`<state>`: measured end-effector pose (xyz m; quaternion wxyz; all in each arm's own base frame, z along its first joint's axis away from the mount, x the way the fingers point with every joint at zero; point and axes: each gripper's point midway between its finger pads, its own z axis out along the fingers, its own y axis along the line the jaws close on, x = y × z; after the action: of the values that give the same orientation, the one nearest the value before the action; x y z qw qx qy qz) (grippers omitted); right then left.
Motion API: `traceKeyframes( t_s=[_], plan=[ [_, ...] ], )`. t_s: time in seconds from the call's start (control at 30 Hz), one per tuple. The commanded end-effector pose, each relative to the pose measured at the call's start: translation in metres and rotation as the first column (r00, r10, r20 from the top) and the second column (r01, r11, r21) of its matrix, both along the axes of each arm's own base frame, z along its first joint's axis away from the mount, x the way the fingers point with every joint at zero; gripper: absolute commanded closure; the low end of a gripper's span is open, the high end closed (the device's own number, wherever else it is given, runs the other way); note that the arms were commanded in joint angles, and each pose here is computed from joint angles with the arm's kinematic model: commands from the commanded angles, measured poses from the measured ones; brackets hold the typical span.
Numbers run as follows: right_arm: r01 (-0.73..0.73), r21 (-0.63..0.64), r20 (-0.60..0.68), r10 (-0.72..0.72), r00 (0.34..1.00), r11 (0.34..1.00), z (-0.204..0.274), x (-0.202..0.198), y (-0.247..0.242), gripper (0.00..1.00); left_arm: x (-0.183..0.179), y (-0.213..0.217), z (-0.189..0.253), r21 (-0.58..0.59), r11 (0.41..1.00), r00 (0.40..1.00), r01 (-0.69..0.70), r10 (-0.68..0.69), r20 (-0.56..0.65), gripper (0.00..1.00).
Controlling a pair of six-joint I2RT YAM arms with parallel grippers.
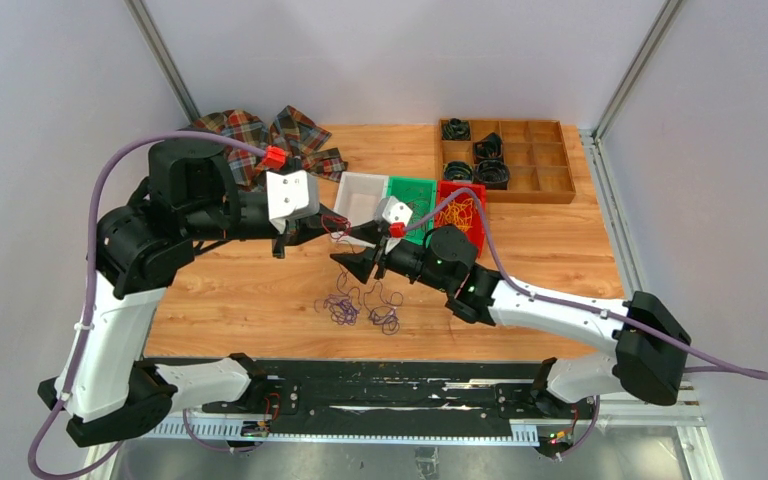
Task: Untangle the cables
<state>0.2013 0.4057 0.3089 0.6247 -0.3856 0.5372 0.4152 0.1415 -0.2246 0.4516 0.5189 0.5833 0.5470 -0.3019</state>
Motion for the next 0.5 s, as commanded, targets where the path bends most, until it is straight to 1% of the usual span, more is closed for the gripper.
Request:
traceKeyframes(
  t_s=[0.0,0.07,0.17,0.27,0.37,0.47],
  plan=[
    [0.014,-0.008,-0.028,-0.014,1.000,1.000,-0.029,0.003,0.007,0.48,-0.010,0.001,0.024,-0.060,0.998,1.000,0.020,-0.019,0.015,1.00],
    [0.023,-0.041,-0.062,-0.025,0.998,0.999,-0.057,0.005,0.008,0.54,-0.011,0.001,0.030,-0.074,0.997,1.000,0.018,-0.017,0.020,1.00],
    [0.041,-0.081,-0.111,-0.050,0.993,0.996,-0.092,0.008,0.007,0.56,-0.013,0.002,0.042,-0.096,0.995,0.999,0.015,-0.011,0.040,1.00],
    [0.059,-0.131,-0.155,-0.079,0.985,0.990,-0.128,0.008,0.000,0.55,-0.011,0.005,0.054,-0.111,0.994,0.997,-0.002,0.011,0.080,1.00],
    [0.083,-0.186,-0.189,-0.118,0.975,0.979,-0.164,0.008,-0.011,0.50,-0.004,0.007,0.064,-0.120,0.992,0.993,-0.028,0.041,0.112,1.00],
    [0.111,-0.217,-0.217,-0.158,0.963,0.970,-0.189,0.006,-0.023,0.49,0.000,0.008,0.070,-0.126,0.991,0.990,-0.044,0.060,0.130,1.00]
  ],
)
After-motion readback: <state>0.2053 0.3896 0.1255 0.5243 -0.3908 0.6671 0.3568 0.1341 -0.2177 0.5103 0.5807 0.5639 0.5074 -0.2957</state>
